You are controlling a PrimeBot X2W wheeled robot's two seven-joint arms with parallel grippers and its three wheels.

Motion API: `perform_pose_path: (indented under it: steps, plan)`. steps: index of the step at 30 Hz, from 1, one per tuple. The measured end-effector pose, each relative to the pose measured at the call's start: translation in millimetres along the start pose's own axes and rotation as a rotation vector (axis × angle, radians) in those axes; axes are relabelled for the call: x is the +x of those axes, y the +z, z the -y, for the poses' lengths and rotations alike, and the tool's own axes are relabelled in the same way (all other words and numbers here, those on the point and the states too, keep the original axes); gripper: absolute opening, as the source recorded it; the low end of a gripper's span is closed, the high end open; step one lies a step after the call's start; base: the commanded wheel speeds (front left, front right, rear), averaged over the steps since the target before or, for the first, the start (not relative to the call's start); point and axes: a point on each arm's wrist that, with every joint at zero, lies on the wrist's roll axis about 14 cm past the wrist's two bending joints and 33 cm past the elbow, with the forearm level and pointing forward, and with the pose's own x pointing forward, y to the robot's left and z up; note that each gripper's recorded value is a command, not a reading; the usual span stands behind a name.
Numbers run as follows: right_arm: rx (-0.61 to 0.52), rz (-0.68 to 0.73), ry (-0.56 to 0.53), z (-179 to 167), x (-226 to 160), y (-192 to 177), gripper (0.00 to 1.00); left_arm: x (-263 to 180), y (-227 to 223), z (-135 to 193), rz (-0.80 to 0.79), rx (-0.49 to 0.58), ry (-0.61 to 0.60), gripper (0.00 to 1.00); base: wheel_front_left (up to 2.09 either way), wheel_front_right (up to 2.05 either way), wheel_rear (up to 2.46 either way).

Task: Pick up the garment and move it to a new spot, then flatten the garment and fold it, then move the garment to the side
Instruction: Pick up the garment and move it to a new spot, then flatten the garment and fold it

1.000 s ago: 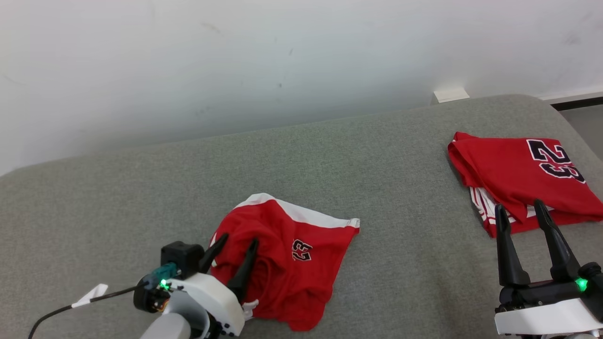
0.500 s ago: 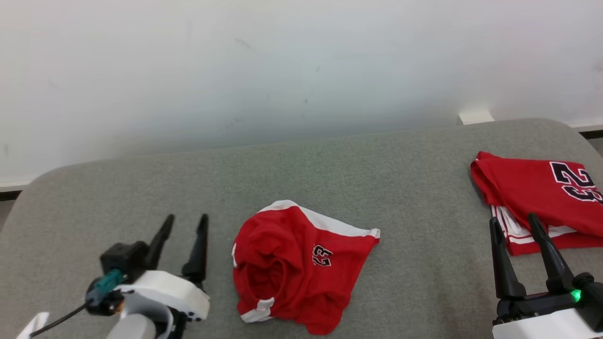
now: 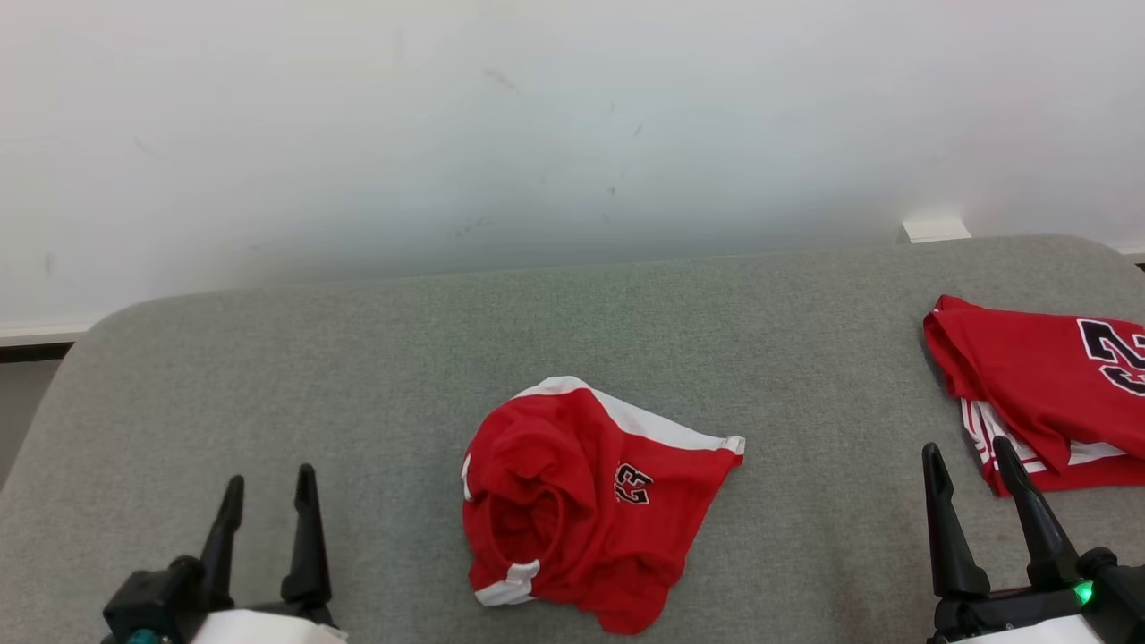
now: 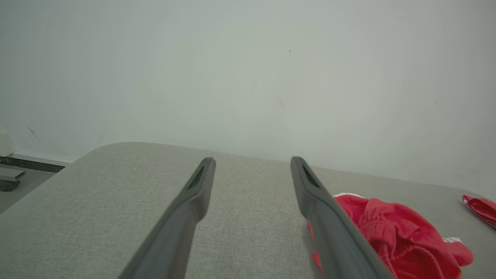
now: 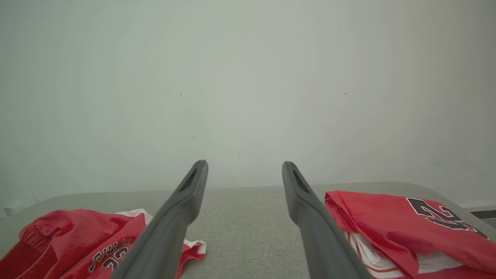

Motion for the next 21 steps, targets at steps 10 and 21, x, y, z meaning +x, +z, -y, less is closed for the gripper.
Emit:
perform_pose_path:
  steps: [10, 21]
  plan:
    - [0.004, -0.028, 0.013, -4.0, 1.0, -9.2, 1.00, -5.3, -9.2, 0.6, -0.017, -0.015, 0.000, 1.00, 0.00, 0.00, 0.00]
    - [0.002, -0.033, 0.016, -3.9, 2.9, -11.0, 1.00, -2.5, -10.6, 2.7, -0.018, -0.005, -0.019, 1.00, 0.00, 0.00, 0.00]
